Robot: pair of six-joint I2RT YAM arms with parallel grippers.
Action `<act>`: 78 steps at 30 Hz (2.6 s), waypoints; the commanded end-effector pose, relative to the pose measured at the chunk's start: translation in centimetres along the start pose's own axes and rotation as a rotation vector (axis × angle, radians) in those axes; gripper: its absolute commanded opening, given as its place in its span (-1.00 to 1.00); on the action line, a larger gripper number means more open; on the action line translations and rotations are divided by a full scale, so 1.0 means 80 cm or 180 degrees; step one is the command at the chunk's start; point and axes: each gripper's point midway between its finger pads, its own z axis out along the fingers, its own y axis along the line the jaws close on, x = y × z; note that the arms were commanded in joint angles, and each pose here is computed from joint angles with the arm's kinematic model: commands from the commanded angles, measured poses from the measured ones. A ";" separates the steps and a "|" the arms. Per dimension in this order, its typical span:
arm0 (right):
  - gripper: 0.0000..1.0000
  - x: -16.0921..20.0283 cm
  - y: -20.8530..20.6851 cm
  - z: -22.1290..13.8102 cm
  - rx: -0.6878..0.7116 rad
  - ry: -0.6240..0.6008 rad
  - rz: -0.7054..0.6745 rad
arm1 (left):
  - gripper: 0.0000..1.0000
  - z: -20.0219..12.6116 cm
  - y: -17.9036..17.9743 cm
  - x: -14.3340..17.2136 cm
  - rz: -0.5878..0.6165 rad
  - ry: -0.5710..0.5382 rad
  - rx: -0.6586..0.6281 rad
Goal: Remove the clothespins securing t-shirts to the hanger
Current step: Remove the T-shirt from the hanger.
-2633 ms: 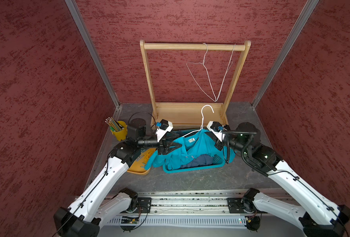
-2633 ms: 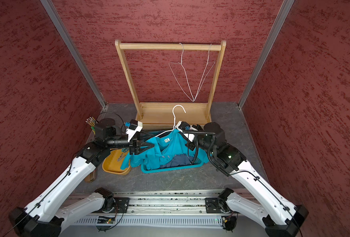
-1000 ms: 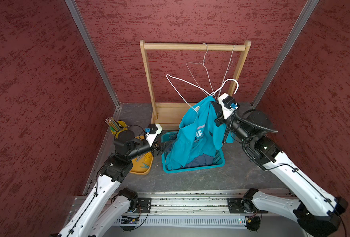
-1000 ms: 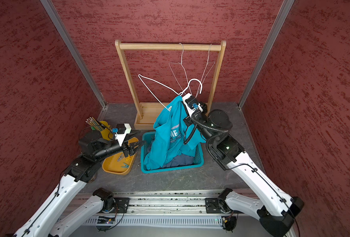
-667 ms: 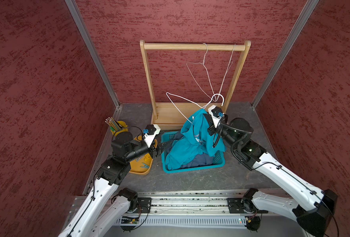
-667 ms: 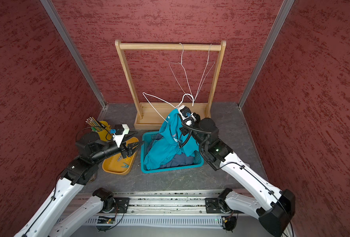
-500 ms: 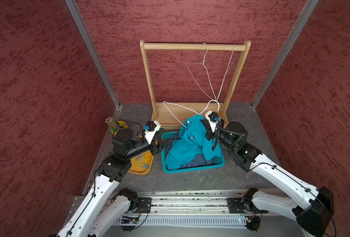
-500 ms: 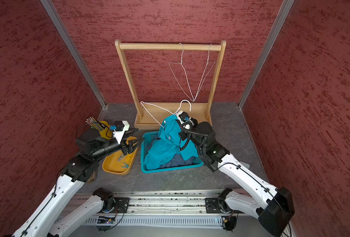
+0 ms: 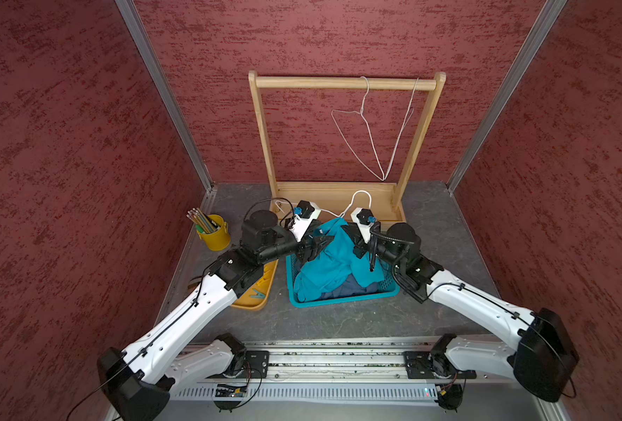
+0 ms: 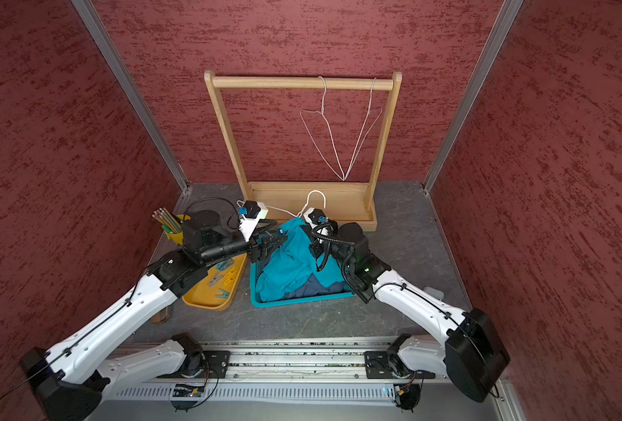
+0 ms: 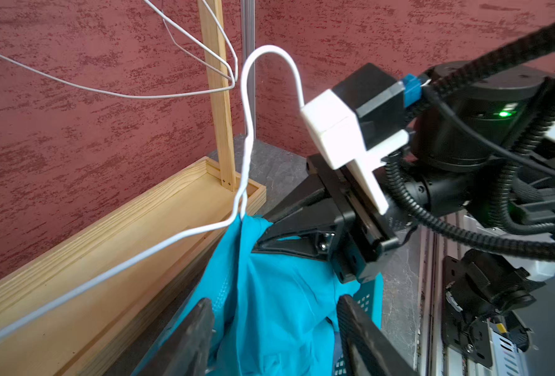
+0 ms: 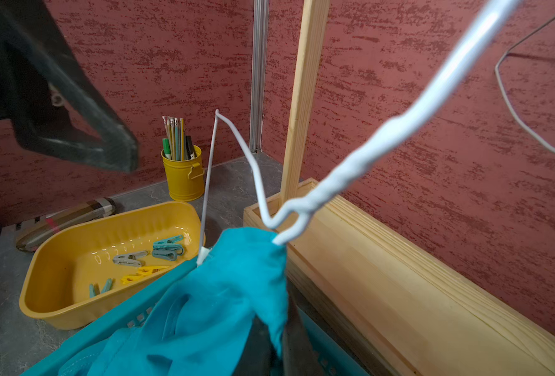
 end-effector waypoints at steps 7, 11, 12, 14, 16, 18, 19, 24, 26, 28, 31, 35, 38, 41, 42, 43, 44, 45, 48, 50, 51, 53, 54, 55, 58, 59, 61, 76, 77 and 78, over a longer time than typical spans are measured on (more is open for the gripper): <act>-1.00 0.006 0.019 -0.007 -0.0203 0.0064 0.0135 | 0.24 0.041 0.003 -0.008 0.0119 -0.0168 0.0122; -1.00 0.011 0.021 -0.007 -0.0201 0.0055 0.0135 | 0.24 0.051 0.002 -0.012 0.0090 -0.0162 0.0158; -1.00 0.013 0.022 -0.006 -0.0206 0.0064 0.0137 | 0.23 0.051 0.003 -0.015 0.0078 -0.0170 0.0150; -1.00 0.015 0.024 -0.004 -0.0221 0.0084 0.0127 | 0.22 0.050 0.006 -0.022 0.0050 -0.0191 0.0096; -1.00 0.015 0.026 -0.003 -0.0226 0.0100 0.0110 | 0.17 0.049 0.013 -0.028 0.0030 -0.0209 -0.0007; -1.00 0.014 0.029 -0.002 -0.0246 0.0117 0.0079 | 0.11 0.048 0.017 -0.033 0.0052 -0.0228 -0.0078; -1.00 0.013 0.031 -0.001 -0.0255 0.0126 0.0062 | 0.08 0.049 0.019 -0.033 0.0073 -0.0224 -0.0095; -1.00 0.005 0.033 -0.005 -0.0212 0.0144 -0.0019 | -0.05 0.049 0.020 -0.038 0.0109 -0.0162 -0.0127; -1.00 0.007 0.030 -0.007 -0.0162 0.0182 -0.0040 | -0.08 0.046 0.018 -0.041 0.0120 -0.0191 -0.0116; -1.00 0.013 0.026 -0.007 -0.0099 0.0258 -0.0057 | -0.09 0.043 0.015 -0.044 0.0135 -0.0219 -0.0111; -1.00 0.019 0.024 -0.005 -0.0081 0.0370 -0.0074 | -0.09 0.038 0.011 -0.048 0.0171 -0.0248 -0.0097; -1.00 0.025 0.026 -0.002 -0.0110 0.0472 -0.0073 | -0.02 0.036 0.007 -0.050 0.0208 -0.0263 -0.0083; -1.00 0.027 0.026 0.000 -0.0119 0.0511 -0.0088 | 0.10 0.036 0.007 -0.045 0.0229 -0.0241 -0.0101; -1.00 0.030 0.026 0.001 -0.0128 0.0541 -0.0096 | 0.15 0.037 0.004 -0.041 0.0228 -0.0228 -0.0102; -1.00 0.029 0.026 0.002 -0.0129 0.0547 -0.0095 | 0.16 0.037 0.003 -0.040 0.0220 -0.0225 -0.0094; -1.00 0.030 0.026 0.003 -0.0135 0.0556 -0.0102 | 0.16 0.036 0.002 -0.039 0.0220 -0.0223 -0.0099; -1.00 0.031 0.027 0.004 -0.0142 0.0572 -0.0097 | 0.16 0.036 0.002 -0.038 0.0212 -0.0218 -0.0100; -1.00 0.030 0.027 0.004 -0.0144 0.0578 -0.0103 | 0.15 0.034 0.002 -0.039 0.0201 -0.0220 -0.0103; -1.00 0.034 0.023 0.005 -0.0098 0.0628 -0.0120 | -0.05 0.028 -0.007 -0.040 0.0153 -0.0230 -0.0012; -1.00 0.039 0.013 0.004 0.0059 0.0677 -0.0157 | -0.20 0.019 -0.020 -0.043 0.0144 -0.0290 0.0142; -1.00 0.040 0.009 0.004 0.0109 0.0701 -0.0174 | -0.21 0.015 -0.024 -0.042 0.0136 -0.0318 0.0176; -1.00 0.041 0.006 0.003 0.0143 0.0730 -0.0195 | -0.20 0.009 -0.025 -0.042 0.0120 -0.0357 0.0160; -1.00 0.040 0.007 0.003 0.0127 0.0730 -0.0195 | -0.17 0.007 -0.022 -0.041 0.0133 -0.0356 0.0106; -1.00 0.040 0.010 0.004 0.0092 0.0723 -0.0193 | -0.11 0.008 -0.016 -0.037 0.0143 -0.0329 0.0023; -1.00 0.032 0.019 0.005 -0.0044 0.0647 -0.0173 | 0.03 0.016 -0.002 -0.029 0.0186 -0.0198 -0.0155; -1.00 0.030 0.022 0.005 -0.0093 0.0627 -0.0166 | 0.06 0.020 0.001 -0.025 0.0196 -0.0144 -0.0169; -1.00 0.023 0.030 0.003 -0.0201 0.0559 -0.0153 | 0.10 0.029 0.006 -0.020 0.0207 -0.0057 -0.0198; -1.00 0.008 0.052 -0.008 -0.0516 0.0436 -0.0177 | -0.07 0.069 0.015 -0.010 0.0312 0.0076 -0.0157; -1.00 0.009 0.050 -0.008 -0.0496 0.0442 -0.0179 | -0.14 0.069 0.015 -0.010 0.0320 0.0075 -0.0160; -1.00 0.010 0.049 -0.008 -0.0481 0.0457 -0.0177 | -0.24 0.069 0.015 -0.010 0.0332 0.0069 -0.0163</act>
